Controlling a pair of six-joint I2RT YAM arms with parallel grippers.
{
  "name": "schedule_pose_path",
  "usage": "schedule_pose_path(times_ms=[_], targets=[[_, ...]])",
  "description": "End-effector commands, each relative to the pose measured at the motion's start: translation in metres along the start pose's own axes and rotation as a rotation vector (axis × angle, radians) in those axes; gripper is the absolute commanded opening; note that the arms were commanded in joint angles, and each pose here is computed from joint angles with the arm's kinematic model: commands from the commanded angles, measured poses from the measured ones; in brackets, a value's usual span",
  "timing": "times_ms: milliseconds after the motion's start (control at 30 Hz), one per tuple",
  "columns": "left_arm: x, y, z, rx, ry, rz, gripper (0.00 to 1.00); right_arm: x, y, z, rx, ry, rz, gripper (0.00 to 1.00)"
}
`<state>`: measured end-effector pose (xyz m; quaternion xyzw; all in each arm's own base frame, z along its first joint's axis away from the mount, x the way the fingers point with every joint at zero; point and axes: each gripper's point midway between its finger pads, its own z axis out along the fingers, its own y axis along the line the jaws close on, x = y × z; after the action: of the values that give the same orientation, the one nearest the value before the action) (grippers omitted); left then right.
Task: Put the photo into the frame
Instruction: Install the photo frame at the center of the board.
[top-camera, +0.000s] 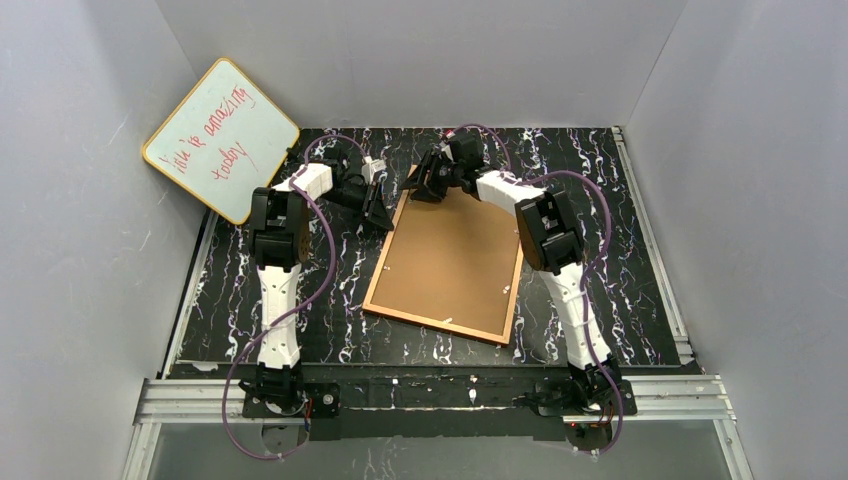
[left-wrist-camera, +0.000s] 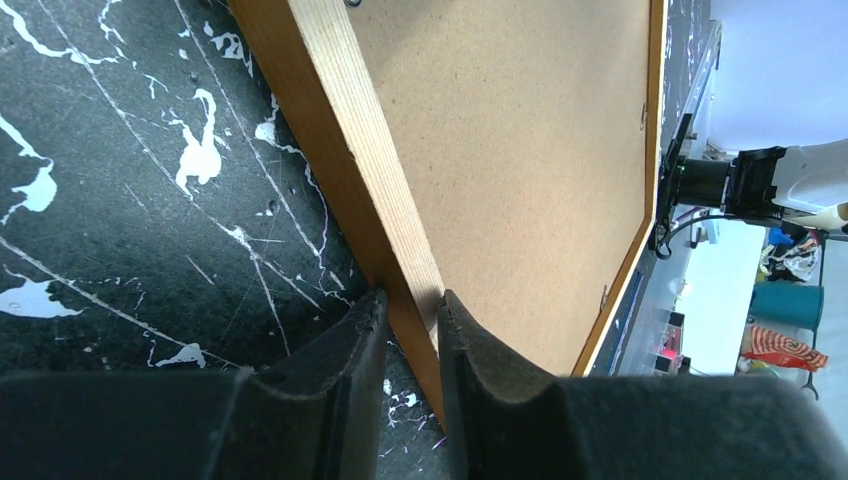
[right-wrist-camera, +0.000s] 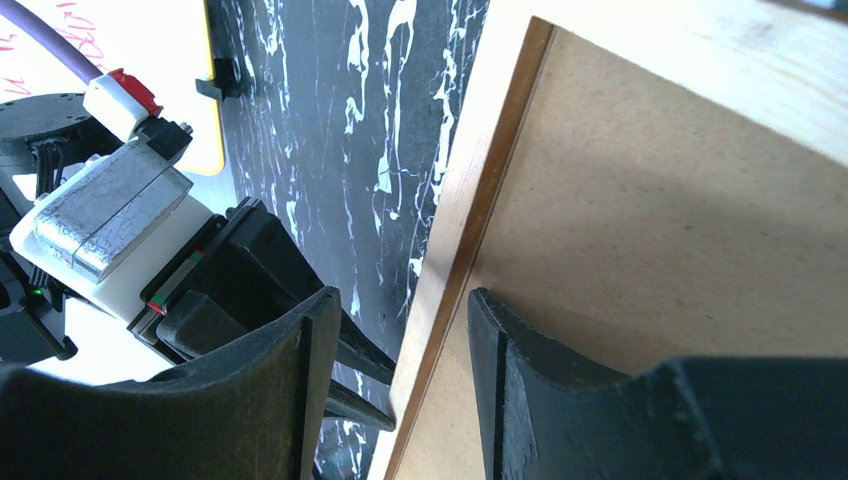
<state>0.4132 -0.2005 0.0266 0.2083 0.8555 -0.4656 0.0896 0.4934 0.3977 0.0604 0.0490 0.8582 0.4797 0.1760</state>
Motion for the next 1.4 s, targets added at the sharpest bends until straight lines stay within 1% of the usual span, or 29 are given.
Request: schedule_pose_path(times_ms=[0,300,400,567,667,833,1133,1367], targets=[[0.033,0.015,0.013,-0.087,0.114,0.008,0.20,0.016,-0.007,0.013,0.022,0.038,0.017,0.58],[0.033,0.015,0.013,-0.092,0.115,0.015,0.19,0.027,0.001,0.014,0.002,0.062,0.036,0.57],[0.036,0.015,0.012,-0.095,0.122,0.016,0.19,0.013,0.008,0.005,-0.004,0.030,0.011,0.57],[0.039,0.014,0.011,-0.097,0.128,0.024,0.19,-0.022,0.014,-0.024,-0.011,-0.047,-0.014,0.59],[0.040,0.014,0.011,-0.098,0.132,0.027,0.18,-0.030,0.010,-0.038,-0.002,-0.067,-0.011,0.59],[0.043,0.014,0.010,-0.101,0.140,0.033,0.18,-0.015,-0.003,-0.041,0.020,-0.037,0.006,0.59],[0.044,0.015,0.010,-0.103,0.145,0.033,0.18,0.014,0.003,-0.021,0.004,0.025,-0.014,0.59],[0.044,0.015,0.010,-0.103,0.144,0.035,0.18,0.019,0.009,-0.010,-0.005,0.035,-0.023,0.58]])
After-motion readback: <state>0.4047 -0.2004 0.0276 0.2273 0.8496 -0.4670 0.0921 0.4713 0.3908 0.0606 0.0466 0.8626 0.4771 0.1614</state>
